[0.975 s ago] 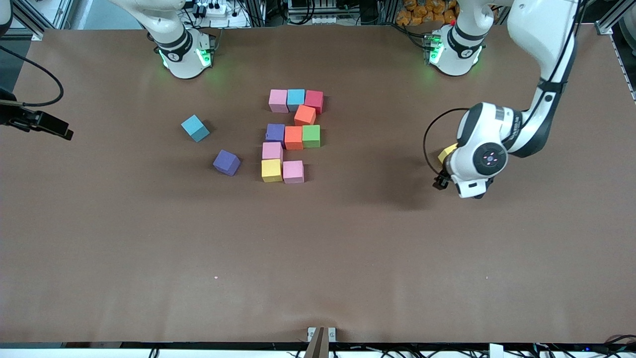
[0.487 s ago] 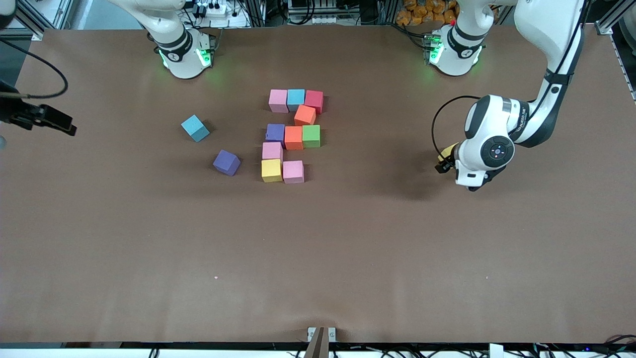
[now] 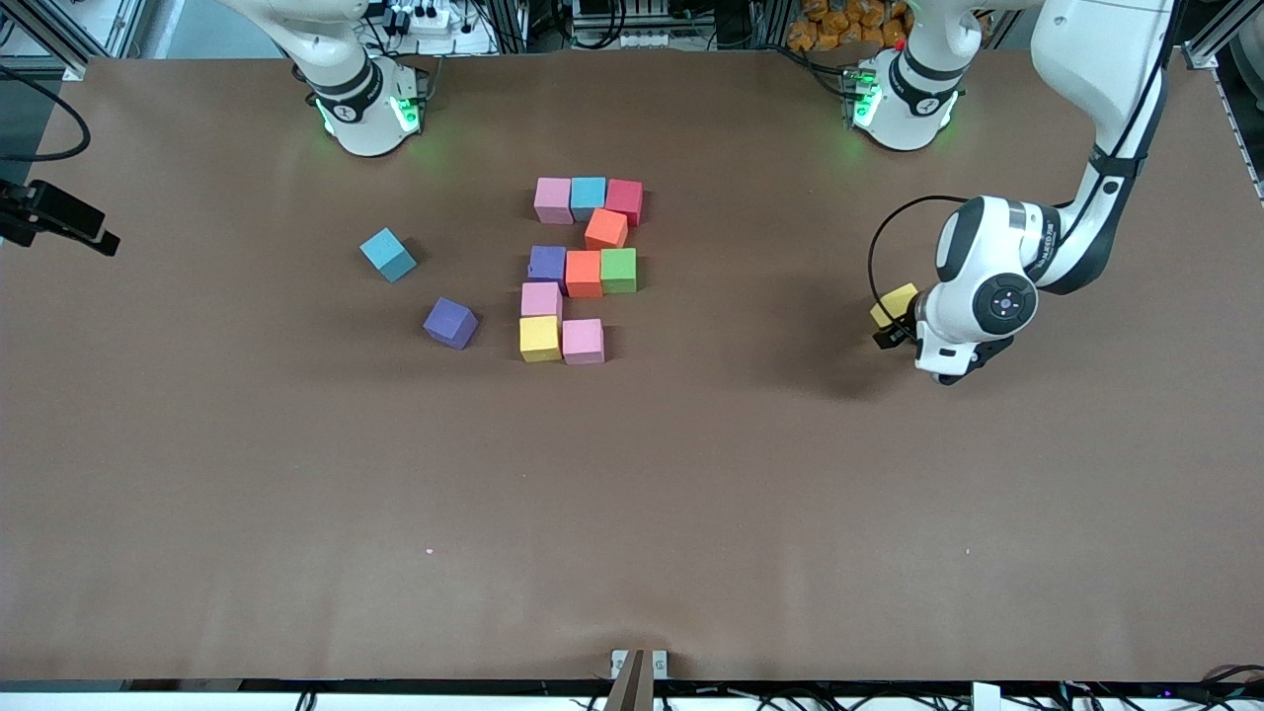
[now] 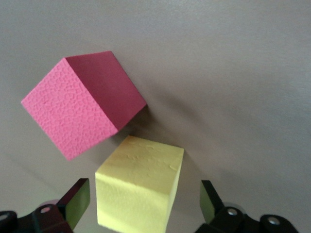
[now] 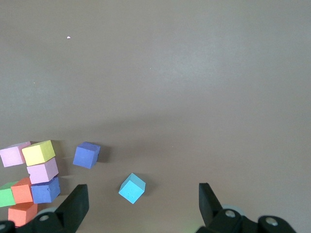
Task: Form number 2 with 11 blocks
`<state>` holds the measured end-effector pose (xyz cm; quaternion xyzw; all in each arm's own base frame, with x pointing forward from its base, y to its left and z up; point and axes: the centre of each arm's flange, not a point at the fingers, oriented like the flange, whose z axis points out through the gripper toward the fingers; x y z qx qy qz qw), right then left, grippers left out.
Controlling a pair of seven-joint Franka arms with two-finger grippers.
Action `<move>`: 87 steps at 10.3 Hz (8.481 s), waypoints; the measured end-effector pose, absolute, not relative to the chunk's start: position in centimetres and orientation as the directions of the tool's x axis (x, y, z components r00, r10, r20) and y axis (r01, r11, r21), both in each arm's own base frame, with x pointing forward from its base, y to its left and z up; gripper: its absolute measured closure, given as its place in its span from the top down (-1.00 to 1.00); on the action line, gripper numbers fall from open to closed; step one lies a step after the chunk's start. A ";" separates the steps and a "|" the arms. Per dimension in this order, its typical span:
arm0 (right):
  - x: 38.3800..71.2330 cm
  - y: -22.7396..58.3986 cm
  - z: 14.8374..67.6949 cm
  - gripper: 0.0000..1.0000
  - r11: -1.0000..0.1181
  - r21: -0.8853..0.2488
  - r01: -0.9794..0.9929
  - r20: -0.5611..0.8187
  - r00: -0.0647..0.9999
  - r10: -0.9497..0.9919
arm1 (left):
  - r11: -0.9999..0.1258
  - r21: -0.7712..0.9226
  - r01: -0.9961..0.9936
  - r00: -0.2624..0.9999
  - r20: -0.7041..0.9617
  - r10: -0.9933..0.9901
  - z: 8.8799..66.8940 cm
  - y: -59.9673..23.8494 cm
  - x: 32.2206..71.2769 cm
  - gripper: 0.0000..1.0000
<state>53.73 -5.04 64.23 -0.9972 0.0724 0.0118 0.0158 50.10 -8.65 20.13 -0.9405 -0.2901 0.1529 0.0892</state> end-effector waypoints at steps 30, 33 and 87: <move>55.2 -5.8 62.7 1.00 -0.999 -0.028 -0.037 -0.011 0.999 -0.036 | 0.055 -0.176 0.983 -0.095 -0.230 0.968 21.5 -49.2 50.8 0.19; 55.4 -5.7 62.3 1.00 -0.999 -0.027 -0.032 -0.020 0.999 -0.032 | 0.058 -0.176 0.983 -0.097 -0.223 0.970 20.3 -49.8 51.0 0.19; 55.5 -6.8 62.0 1.00 -0.998 -0.038 -0.054 -0.022 0.998 -0.053 | -0.864 -0.067 0.499 0.859 -0.096 0.503 52.4 -12.4 59.0 1.00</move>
